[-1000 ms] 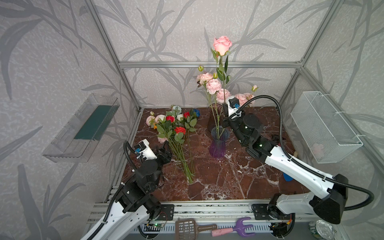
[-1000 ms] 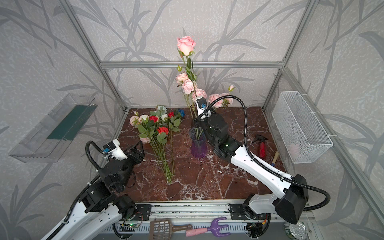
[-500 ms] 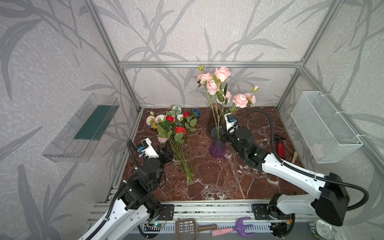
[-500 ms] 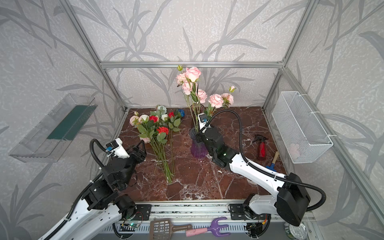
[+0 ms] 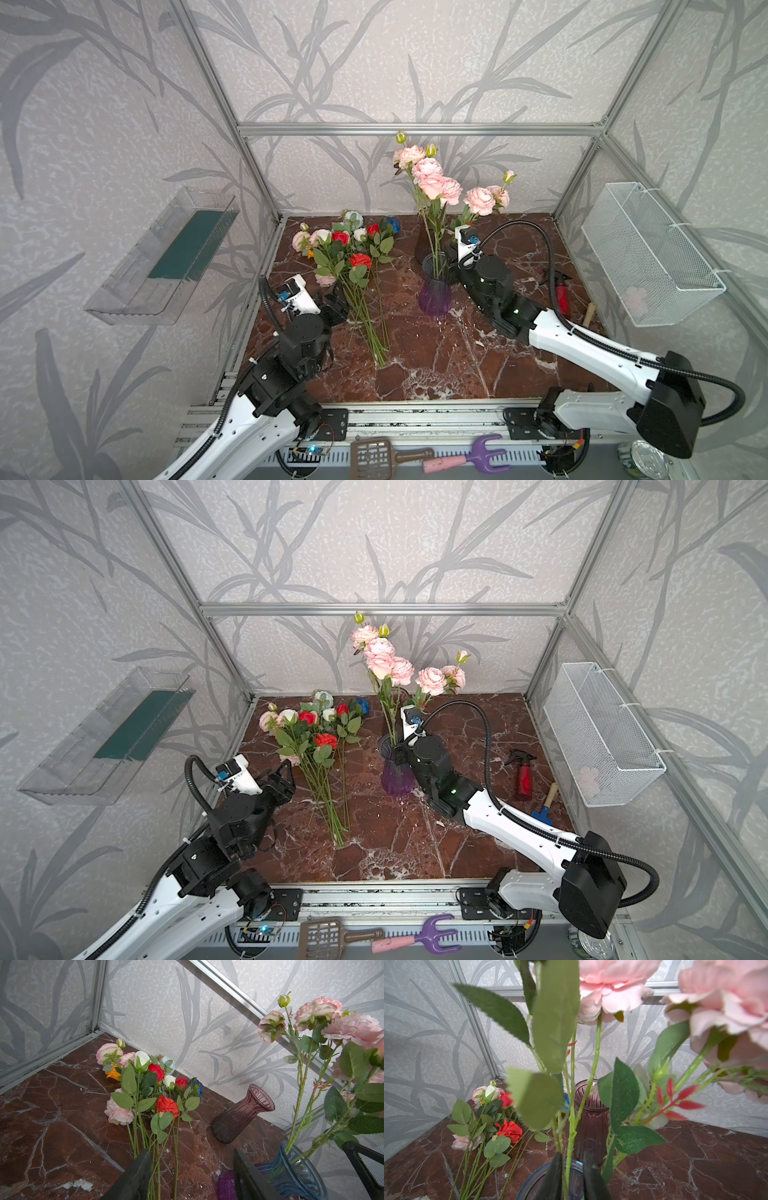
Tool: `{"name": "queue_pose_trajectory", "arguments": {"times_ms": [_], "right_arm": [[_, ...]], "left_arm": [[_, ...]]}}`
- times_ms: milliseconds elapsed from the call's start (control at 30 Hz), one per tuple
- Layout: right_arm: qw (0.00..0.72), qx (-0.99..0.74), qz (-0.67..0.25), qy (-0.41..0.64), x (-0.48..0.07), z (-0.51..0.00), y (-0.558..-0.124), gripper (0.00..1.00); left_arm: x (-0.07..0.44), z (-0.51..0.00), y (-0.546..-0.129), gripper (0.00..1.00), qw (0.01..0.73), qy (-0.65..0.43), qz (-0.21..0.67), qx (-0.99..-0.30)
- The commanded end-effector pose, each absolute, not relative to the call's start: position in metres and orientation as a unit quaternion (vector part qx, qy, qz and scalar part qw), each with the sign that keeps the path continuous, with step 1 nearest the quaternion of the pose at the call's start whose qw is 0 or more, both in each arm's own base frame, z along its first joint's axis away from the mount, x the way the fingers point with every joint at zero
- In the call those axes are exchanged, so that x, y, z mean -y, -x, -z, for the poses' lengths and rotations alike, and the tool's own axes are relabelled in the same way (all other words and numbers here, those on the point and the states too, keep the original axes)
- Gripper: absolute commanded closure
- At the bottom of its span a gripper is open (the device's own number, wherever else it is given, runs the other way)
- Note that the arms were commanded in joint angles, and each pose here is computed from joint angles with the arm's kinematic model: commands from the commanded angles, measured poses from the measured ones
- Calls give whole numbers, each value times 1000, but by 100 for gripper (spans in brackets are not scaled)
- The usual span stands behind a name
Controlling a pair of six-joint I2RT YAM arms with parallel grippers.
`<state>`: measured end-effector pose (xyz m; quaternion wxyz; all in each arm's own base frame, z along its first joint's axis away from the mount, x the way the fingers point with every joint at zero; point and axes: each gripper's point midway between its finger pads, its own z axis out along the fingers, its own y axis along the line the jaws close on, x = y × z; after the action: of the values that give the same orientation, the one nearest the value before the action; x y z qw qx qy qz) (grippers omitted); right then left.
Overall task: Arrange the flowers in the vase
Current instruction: 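Open and withdraw the right gripper while the left gripper reaches the rose bunch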
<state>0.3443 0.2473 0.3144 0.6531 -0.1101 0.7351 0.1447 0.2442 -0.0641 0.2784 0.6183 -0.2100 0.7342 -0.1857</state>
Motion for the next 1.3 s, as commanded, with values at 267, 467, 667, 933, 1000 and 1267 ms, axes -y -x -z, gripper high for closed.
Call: {"name": "queue_pose_trajectory", "arguments": {"times_ms": [267, 467, 667, 933, 1000, 1267], "right_arm": [[665, -724, -164, 82, -228, -332, -328, 76], [667, -723, -160, 82, -220, -333, -322, 75], [673, -713, -184, 72, -209, -351, -306, 74], [648, -734, -195, 58, -177, -343, -274, 71], [640, -741, -195, 49, -167, -336, -265, 70], [614, -767, -186, 16, -129, -304, -237, 70]], "left_arm": [[66, -276, -248, 37, 617, 214, 180, -736], [69, -273, -249, 37, 612, 207, 180, -742], [74, -258, -255, 37, 595, 186, 147, -768], [104, -203, -283, 35, 466, 113, 128, -868], [106, -178, -291, 38, 400, 112, 126, -901], [109, -111, -317, 59, 213, 59, 7, -975]]}}
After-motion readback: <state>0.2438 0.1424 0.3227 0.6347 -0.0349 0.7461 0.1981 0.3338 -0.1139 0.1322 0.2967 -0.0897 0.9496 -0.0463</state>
